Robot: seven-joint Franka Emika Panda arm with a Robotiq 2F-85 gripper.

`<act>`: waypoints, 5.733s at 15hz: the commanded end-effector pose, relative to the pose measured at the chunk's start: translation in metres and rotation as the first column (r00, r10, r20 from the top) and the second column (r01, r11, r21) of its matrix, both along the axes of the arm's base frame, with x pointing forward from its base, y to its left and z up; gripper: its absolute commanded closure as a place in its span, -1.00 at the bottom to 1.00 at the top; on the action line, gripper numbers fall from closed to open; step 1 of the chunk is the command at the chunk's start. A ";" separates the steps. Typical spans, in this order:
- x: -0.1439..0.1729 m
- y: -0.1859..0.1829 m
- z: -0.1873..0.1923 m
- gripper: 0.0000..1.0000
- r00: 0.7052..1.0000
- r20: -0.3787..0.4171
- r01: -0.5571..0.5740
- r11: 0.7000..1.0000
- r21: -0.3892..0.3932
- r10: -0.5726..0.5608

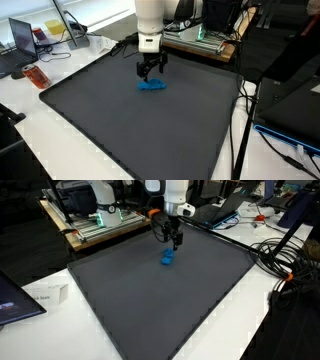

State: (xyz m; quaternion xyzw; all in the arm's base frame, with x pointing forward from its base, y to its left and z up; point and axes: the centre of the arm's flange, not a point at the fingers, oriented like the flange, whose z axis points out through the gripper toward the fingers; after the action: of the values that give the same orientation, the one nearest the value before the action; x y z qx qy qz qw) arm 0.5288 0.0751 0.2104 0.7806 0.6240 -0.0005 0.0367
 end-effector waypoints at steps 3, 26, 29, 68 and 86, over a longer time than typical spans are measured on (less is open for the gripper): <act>0.002 -0.002 -0.025 -1.00 0.995 0.007 -0.097 0.994 -0.040 0.098; 0.013 -0.002 -0.045 0.90 0.984 0.030 -0.176 0.984 -0.027 0.177; 0.013 -0.001 -0.044 0.94 0.981 0.024 -0.192 0.981 -0.017 0.193; 0.009 -0.040 0.051 -1.00 0.995 0.015 -0.096 0.990 0.102 0.095; -0.023 -0.007 0.080 -1.00 0.853 -0.051 0.514 0.817 0.260 -0.520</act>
State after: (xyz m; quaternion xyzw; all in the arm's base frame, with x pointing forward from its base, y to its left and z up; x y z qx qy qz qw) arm 0.5248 0.0515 0.2814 0.8959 0.4288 0.0939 -0.0680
